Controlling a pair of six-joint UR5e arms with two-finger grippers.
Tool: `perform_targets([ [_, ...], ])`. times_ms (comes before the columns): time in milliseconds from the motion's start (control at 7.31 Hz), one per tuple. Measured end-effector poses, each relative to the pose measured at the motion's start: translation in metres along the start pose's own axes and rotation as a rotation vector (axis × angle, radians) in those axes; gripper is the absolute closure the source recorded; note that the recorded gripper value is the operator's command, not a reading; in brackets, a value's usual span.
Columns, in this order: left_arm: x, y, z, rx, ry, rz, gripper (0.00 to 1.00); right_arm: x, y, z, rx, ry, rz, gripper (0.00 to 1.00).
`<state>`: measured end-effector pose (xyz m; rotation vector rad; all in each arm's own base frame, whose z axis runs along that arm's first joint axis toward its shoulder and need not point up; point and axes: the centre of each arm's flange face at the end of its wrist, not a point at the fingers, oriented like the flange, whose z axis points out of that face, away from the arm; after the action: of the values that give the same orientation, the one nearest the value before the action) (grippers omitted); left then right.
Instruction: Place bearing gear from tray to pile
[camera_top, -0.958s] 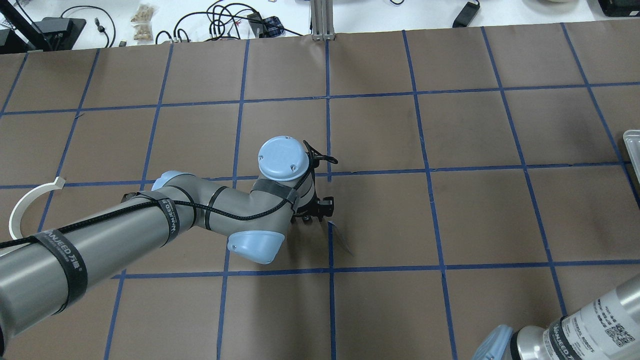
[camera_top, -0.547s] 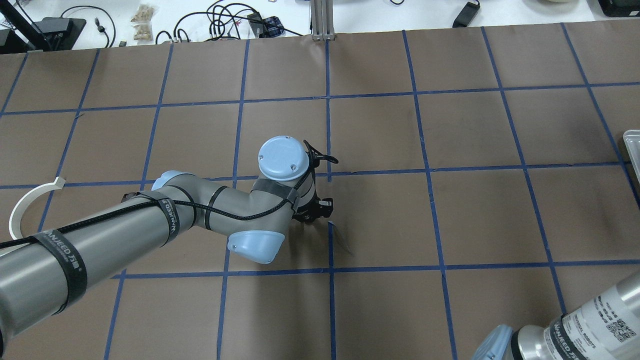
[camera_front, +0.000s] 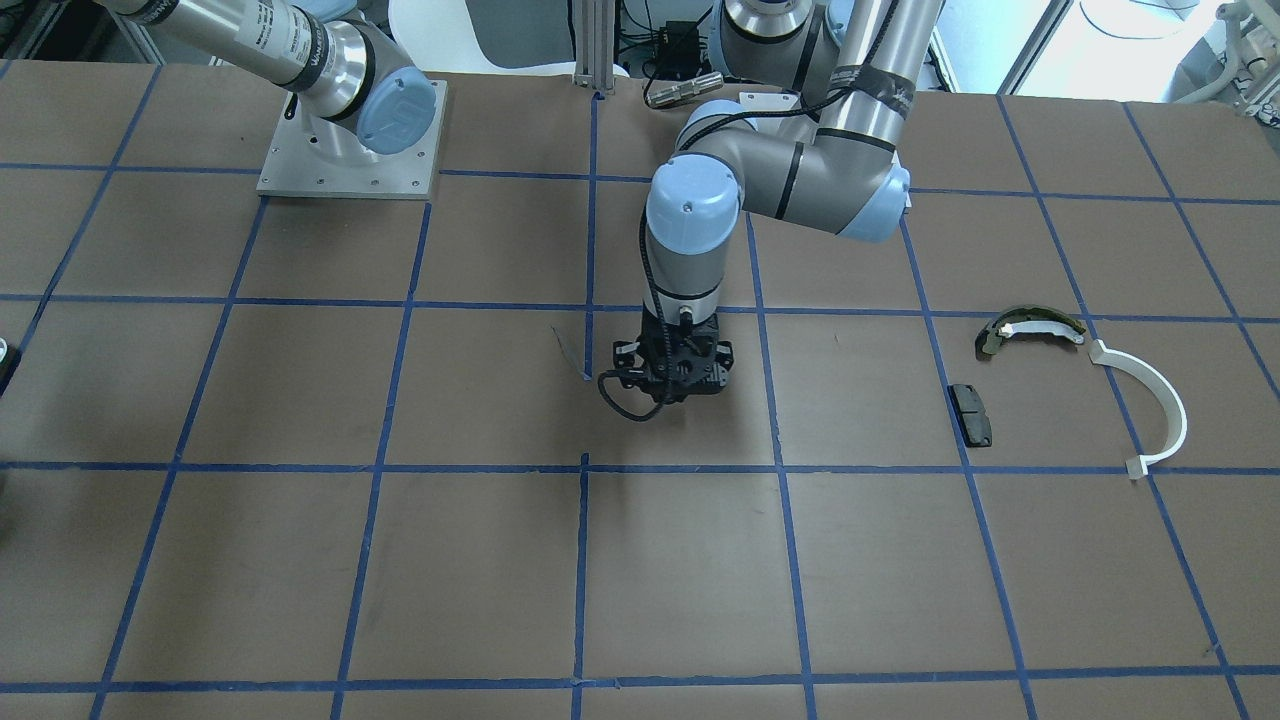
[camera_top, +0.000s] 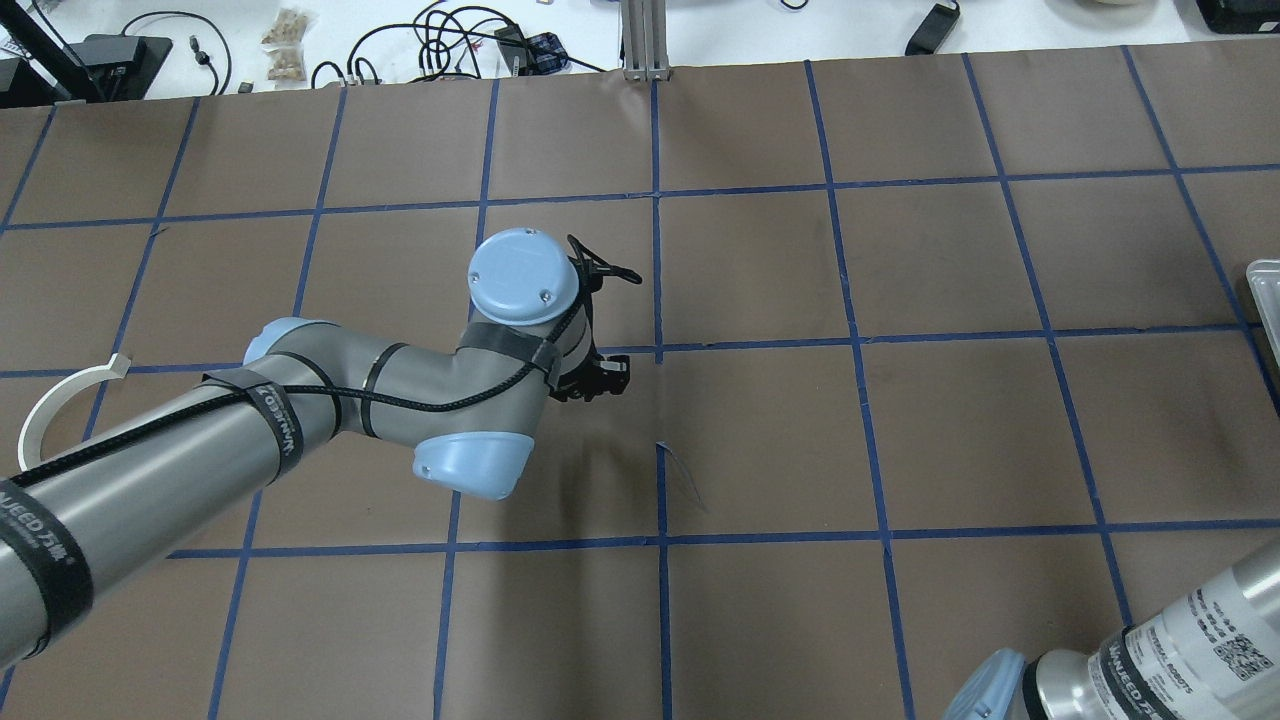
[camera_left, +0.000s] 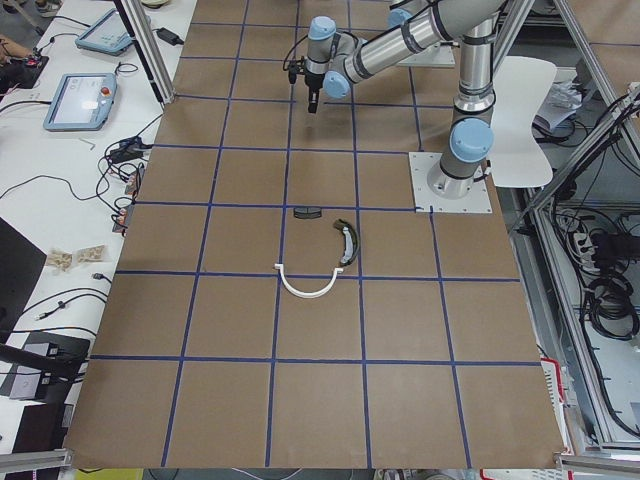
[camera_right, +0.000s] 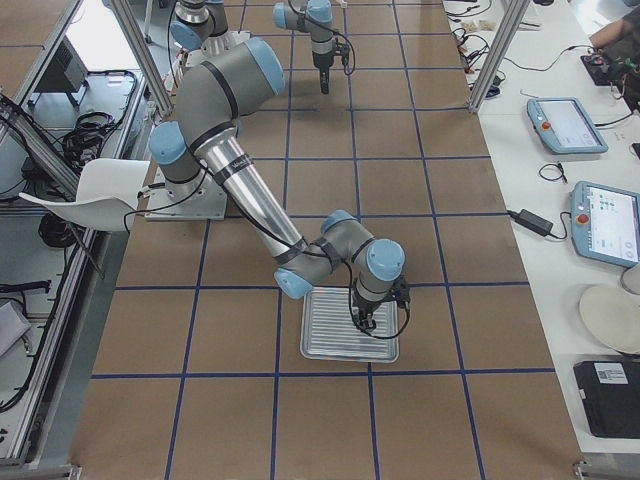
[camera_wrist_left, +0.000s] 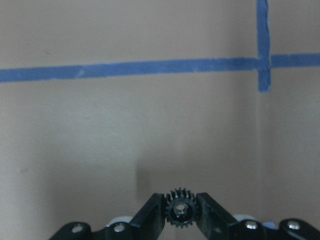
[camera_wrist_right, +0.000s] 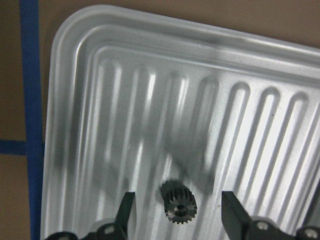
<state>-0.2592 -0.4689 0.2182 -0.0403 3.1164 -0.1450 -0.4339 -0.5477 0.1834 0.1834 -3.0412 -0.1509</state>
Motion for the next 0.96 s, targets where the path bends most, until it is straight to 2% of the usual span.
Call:
perform_targets([
  [137,-0.042,-0.017,-0.006,-0.03,-0.018,-0.024,1.0,0.0,0.0,0.001,-0.003,0.0,0.0,1.0],
  [411,-0.139,-0.04,-0.015,-0.088,-0.032,-0.041,1.0,0.0,0.001,0.002,-0.012,0.003,-0.003,1.0],
  [684,-0.228,-0.049,-0.014,-0.119,-0.03,-0.025,1.0,0.004,0.004,-0.007,-0.038,0.027,-0.005,1.0],
  [958,-0.311,-0.044,-0.003,-0.148,-0.017,-0.006,1.0,-0.008,0.008,-0.039,-0.047,0.011,-0.007,1.0],
])
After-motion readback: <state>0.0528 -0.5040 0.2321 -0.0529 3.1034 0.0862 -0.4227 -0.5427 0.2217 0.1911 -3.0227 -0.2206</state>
